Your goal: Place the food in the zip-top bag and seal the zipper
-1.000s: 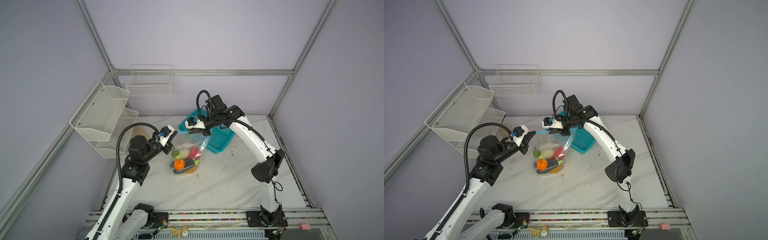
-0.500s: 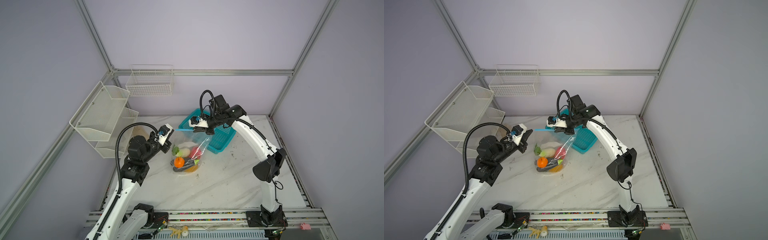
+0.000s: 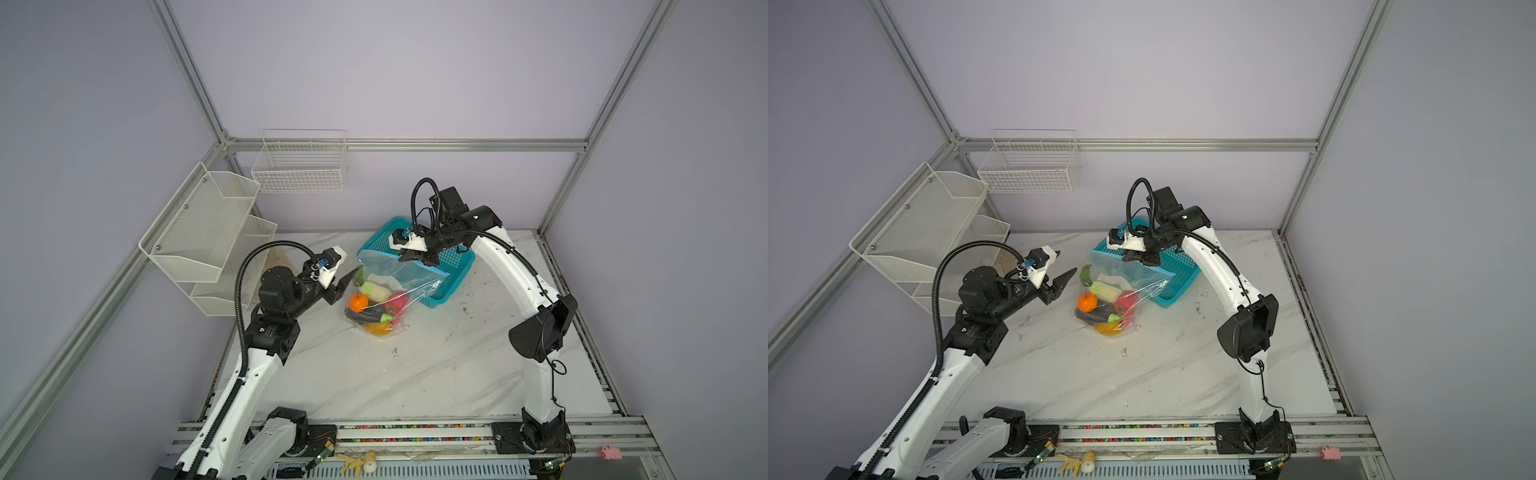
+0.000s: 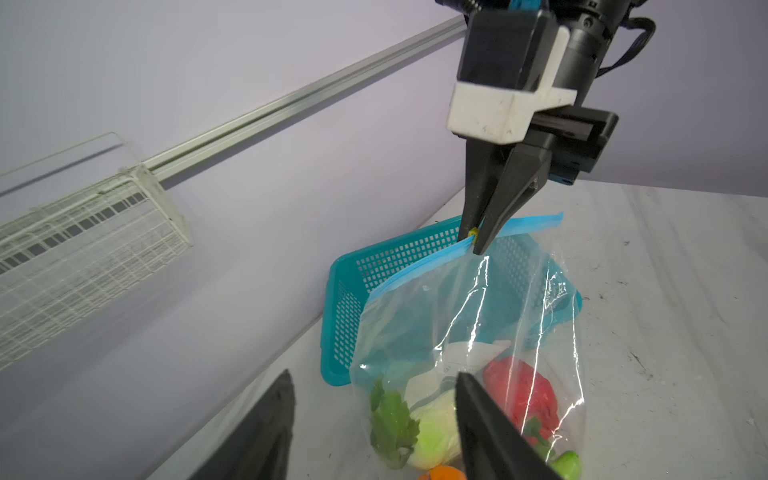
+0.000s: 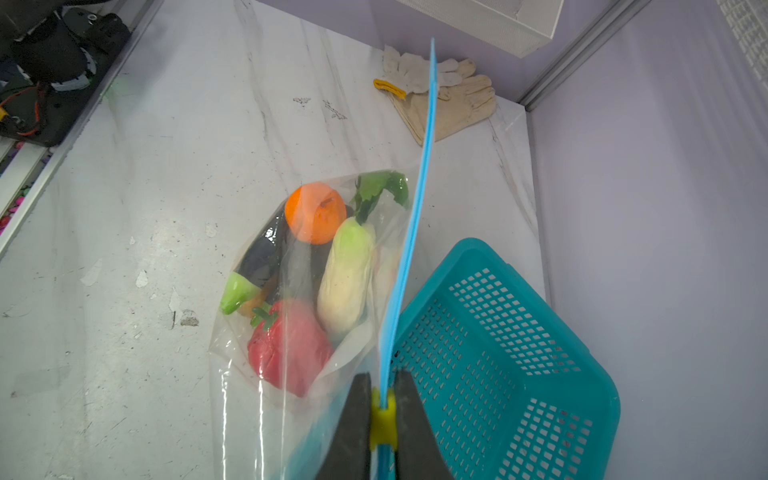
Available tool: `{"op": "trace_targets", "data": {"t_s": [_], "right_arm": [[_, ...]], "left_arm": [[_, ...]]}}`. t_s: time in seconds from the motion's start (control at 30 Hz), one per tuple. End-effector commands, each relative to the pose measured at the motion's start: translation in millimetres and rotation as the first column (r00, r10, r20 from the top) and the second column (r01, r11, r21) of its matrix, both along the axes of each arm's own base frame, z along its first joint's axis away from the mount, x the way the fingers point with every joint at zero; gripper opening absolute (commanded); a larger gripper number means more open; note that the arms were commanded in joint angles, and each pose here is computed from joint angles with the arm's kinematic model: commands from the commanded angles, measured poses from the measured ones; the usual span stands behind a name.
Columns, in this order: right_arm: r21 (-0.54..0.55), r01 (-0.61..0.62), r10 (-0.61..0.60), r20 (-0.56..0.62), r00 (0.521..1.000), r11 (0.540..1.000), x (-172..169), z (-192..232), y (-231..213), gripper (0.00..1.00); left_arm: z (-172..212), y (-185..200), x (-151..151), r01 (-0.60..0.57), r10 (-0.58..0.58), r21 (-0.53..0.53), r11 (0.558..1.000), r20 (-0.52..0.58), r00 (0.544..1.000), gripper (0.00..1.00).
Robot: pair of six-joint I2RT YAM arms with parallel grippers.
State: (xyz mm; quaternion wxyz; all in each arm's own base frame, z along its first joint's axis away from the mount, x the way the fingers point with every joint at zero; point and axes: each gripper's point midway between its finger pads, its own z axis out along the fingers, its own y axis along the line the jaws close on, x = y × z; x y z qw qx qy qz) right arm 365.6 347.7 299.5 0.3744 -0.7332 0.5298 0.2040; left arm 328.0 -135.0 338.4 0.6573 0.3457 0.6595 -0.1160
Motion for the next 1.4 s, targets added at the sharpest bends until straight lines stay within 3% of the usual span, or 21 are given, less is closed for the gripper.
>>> {"op": "trace_targets", "data": {"t_s": [0.0,0.23,0.5,0.67,1.07,1.2,1.37], "right_arm": [[0.051,-0.093,0.093,0.0,0.996,0.994,-26,22,3,0.01],[0.067,-0.123,0.123,0.0,0.992,0.99,-33,25,7,0.01],[0.065,-0.119,0.12,-0.006,0.993,0.991,-30,21,9,0.01],[0.065,-0.119,0.12,-0.011,0.993,0.991,-29,20,11,0.01],[0.063,-0.114,0.115,-0.013,0.993,0.992,-28,19,14,0.01],[0.061,-0.112,0.113,-0.012,0.994,0.992,-28,19,15,0.01],[0.05,-0.092,0.092,-0.012,0.996,0.995,-25,18,14,0.01]], "left_arm": [[45,-17,-1,0.126,-0.123,-0.033,0.991,0.094,0.988,0.78],[55,-33,15,0.227,-0.227,0.014,0.974,0.118,0.967,0.74],[56,-42,12,0.291,-0.288,-0.006,0.957,0.123,0.95,0.54],[51,-45,15,0.307,-0.304,-0.01,0.952,0.107,0.947,0.47],[47,-49,20,0.319,-0.317,-0.012,0.948,0.094,0.944,0.16],[49,-49,19,0.307,-0.305,-0.01,0.952,0.101,0.947,0.0],[47,-41,18,0.237,-0.237,0.007,0.971,0.102,0.966,0.0]]}}
